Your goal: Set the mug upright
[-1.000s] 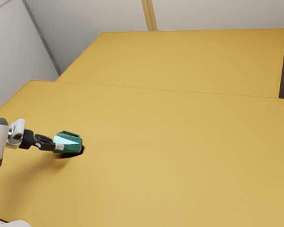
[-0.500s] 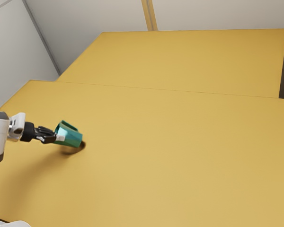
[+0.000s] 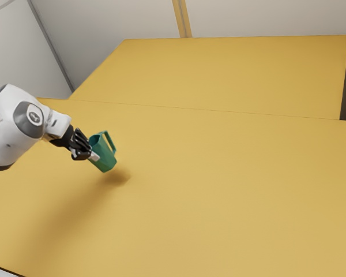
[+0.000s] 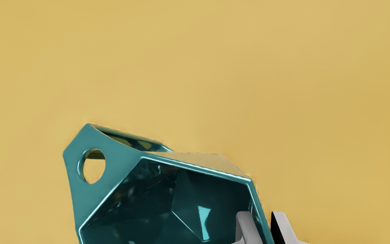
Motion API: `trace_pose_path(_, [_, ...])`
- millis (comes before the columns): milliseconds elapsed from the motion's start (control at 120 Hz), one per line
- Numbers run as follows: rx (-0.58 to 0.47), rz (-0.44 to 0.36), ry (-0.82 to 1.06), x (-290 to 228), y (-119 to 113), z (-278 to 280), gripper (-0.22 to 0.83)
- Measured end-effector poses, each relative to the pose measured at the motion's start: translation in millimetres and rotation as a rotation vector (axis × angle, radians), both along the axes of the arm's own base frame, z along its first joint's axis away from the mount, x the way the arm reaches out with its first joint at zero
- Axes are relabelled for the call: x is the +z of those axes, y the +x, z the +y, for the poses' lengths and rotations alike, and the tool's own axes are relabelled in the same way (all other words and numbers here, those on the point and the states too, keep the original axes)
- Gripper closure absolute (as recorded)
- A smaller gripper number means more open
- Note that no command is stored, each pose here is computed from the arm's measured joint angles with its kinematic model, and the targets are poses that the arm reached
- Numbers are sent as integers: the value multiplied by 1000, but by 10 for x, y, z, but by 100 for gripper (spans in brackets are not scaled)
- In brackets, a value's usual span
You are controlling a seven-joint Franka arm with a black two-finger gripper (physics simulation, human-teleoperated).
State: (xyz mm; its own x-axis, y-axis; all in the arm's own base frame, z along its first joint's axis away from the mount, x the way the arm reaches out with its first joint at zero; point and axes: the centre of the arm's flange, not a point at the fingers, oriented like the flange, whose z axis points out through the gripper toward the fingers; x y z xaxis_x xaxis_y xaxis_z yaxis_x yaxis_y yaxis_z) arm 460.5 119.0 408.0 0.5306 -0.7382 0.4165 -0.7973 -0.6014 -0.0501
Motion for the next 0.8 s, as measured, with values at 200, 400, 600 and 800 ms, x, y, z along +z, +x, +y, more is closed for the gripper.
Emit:
trace_pose_path(200, [-14, 148, 268, -54, 78, -390, 77])
trace_pose_path(400, [165, 218, 316, -69, 49, -659, 77])
trace_pose_path(600, [363, 286, 300, -199, -156, -832, 78])
trace_pose_path(800, [505, 313, 278, -309, -115, -1026, 78])
